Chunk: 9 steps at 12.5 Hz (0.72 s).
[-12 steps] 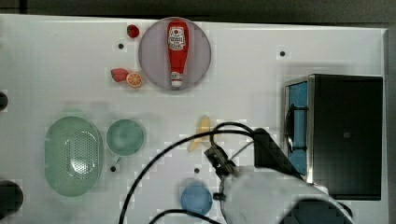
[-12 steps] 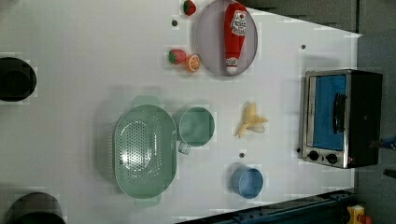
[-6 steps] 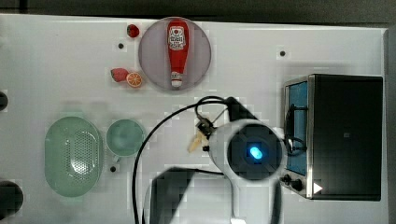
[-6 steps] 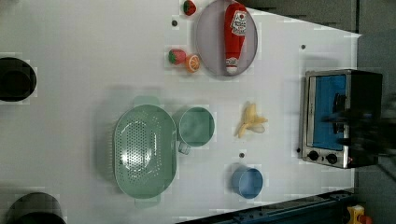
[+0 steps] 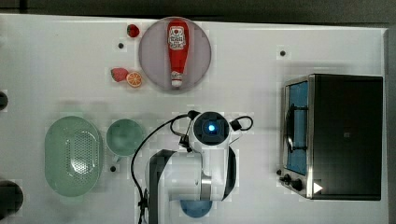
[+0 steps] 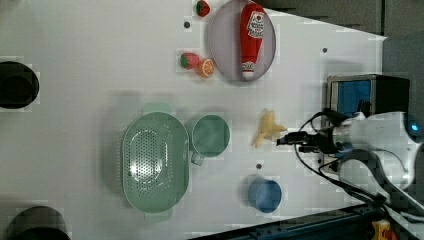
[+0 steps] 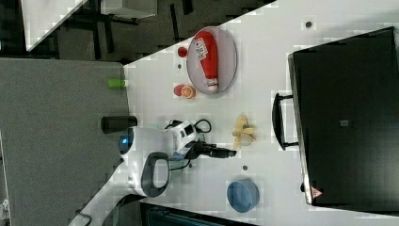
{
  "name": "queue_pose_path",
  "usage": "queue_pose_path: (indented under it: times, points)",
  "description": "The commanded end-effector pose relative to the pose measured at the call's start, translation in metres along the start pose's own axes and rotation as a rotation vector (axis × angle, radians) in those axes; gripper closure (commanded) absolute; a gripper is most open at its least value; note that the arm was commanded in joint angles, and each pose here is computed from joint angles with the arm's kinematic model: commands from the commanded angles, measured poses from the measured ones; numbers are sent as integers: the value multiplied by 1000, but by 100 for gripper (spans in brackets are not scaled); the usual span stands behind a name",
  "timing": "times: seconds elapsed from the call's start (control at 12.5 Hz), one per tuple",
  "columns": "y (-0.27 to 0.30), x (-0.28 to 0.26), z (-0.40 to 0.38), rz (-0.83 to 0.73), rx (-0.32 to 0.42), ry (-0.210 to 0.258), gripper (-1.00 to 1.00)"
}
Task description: Pick Banana and place it in mug.
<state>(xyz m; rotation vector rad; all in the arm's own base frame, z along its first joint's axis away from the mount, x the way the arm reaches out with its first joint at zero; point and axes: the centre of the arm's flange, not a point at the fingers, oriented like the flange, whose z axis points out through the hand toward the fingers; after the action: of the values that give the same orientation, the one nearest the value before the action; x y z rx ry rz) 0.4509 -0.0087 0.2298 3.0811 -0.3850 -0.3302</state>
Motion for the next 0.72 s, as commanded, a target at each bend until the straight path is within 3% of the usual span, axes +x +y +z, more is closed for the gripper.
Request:
queue_pose_path:
  times: [0.08,0.4,0.56,0.64,0.72]
  points:
    - [9,20,-10,-133,12,114,-100]
    - [3,32,46,-140,15,143,-100]
    - [1,33,64,-144,14,134,-100]
    - [2,33,70,-143,14,130,-91]
    - [3,33,73,-140,13,130,-68]
